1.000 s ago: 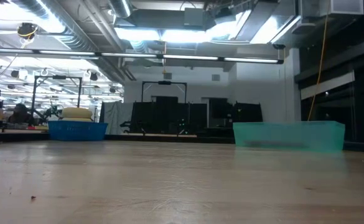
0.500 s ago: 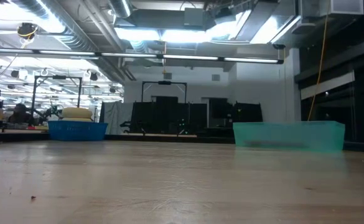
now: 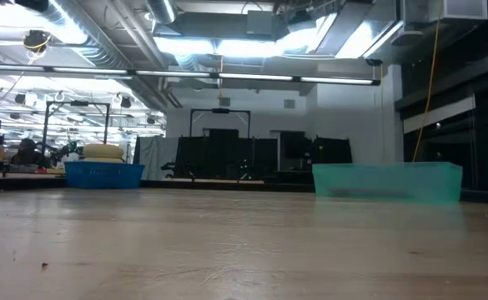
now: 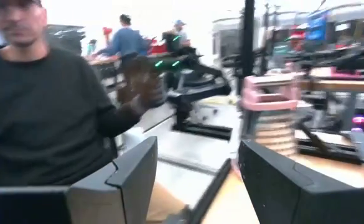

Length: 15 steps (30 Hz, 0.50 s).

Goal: Pick & Place Food Item
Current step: Return to Home Position

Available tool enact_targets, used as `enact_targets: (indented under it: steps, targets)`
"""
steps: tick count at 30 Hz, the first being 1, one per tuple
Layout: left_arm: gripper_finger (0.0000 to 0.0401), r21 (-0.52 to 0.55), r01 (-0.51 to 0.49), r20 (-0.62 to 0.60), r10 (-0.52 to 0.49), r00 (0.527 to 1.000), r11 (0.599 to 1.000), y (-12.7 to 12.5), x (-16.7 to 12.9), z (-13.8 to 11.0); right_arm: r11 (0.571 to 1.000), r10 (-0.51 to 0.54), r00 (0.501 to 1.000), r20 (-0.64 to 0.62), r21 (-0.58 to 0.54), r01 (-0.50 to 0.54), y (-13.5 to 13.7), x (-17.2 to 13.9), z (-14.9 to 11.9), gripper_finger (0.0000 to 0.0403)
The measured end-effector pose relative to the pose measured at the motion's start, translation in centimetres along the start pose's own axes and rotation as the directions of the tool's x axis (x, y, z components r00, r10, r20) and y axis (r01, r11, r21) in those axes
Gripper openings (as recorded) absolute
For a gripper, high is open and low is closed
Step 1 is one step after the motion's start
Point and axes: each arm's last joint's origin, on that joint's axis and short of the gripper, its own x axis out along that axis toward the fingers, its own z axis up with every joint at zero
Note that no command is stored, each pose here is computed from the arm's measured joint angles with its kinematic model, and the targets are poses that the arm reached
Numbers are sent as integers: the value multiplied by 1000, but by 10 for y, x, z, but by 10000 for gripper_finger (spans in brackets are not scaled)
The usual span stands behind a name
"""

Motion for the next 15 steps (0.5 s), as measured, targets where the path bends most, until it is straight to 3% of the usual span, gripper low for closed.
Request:
enact_targets:
  steps: [3,8,15]
  targets:
    - [189,-8,-18,-8,18,1000,1000,3,6,-15,1000,8,1000,16,-3,-8,-2,-15,2,222]
    - [189,-7,6,19,-6,1000,1000,3,8,-18,1000,15,1000,14,-18,-15,-5,-28,8,222]
    - [189,-17,10,-8,-10,1000,1000,6,15,-43,1000,-4,999,-46,13,5,-11,-46,-16,222]
